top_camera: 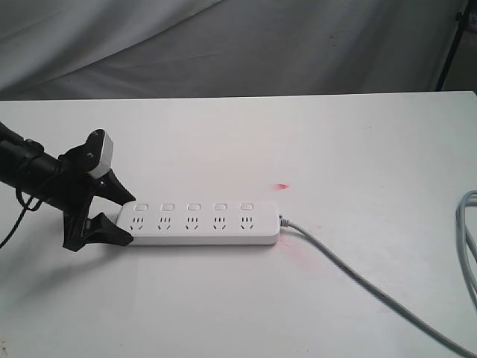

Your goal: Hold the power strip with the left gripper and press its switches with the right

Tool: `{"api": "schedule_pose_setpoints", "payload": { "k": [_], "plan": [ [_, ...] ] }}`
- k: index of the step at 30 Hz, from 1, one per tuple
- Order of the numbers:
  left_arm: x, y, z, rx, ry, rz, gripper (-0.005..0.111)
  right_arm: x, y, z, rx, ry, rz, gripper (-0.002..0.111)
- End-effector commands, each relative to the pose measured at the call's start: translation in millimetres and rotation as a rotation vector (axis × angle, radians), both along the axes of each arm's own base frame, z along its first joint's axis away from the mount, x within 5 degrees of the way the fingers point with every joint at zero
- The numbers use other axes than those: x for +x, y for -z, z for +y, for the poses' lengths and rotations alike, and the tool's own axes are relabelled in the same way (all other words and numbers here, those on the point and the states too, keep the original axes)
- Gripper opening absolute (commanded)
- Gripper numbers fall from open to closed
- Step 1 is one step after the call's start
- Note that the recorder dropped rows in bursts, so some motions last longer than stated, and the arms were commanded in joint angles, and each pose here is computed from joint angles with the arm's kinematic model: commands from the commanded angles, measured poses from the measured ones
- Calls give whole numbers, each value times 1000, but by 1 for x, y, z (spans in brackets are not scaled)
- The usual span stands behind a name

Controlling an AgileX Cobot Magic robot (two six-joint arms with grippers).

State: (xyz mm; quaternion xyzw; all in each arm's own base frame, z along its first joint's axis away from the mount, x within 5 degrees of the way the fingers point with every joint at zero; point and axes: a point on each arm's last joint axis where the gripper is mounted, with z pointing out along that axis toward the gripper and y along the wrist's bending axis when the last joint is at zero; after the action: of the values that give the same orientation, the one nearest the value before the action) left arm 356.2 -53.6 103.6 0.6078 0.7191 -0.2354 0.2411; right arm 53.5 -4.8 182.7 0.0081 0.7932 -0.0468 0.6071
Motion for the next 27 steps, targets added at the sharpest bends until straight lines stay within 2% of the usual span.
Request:
{"api": "schedule_pose_setpoints", "payload": {
  "k": [1,6,8,10,16,20,23,27],
  "plan": [
    [-2,-4,-5,-49,14,29,32,0,1,0,8,7,-4,0],
    [0,-6,-7,-90,-15,35,78,0,1,0,8,7,-4,0],
    [0,-8,-9,-118,-31,41,88,0,1,0,8,7,-4,0],
    [1,-11,-10,-127,-40,33,91,0,1,0,8,7,-4,0],
    [1,-36,-8,-129,-42,-38,91,0,1,0,8,7,-4,0],
    [-3,-68,-9,-141,-51,-88,87,0,1,0,8,7,-4,0],
    [-12,-98,-10,-172,-66,-104,71,0,1,0,8,7,-4,0],
    [-29,-136,-14,-232,-73,-81,31,0,1,0,8,7,-4,0]
  ]
}}
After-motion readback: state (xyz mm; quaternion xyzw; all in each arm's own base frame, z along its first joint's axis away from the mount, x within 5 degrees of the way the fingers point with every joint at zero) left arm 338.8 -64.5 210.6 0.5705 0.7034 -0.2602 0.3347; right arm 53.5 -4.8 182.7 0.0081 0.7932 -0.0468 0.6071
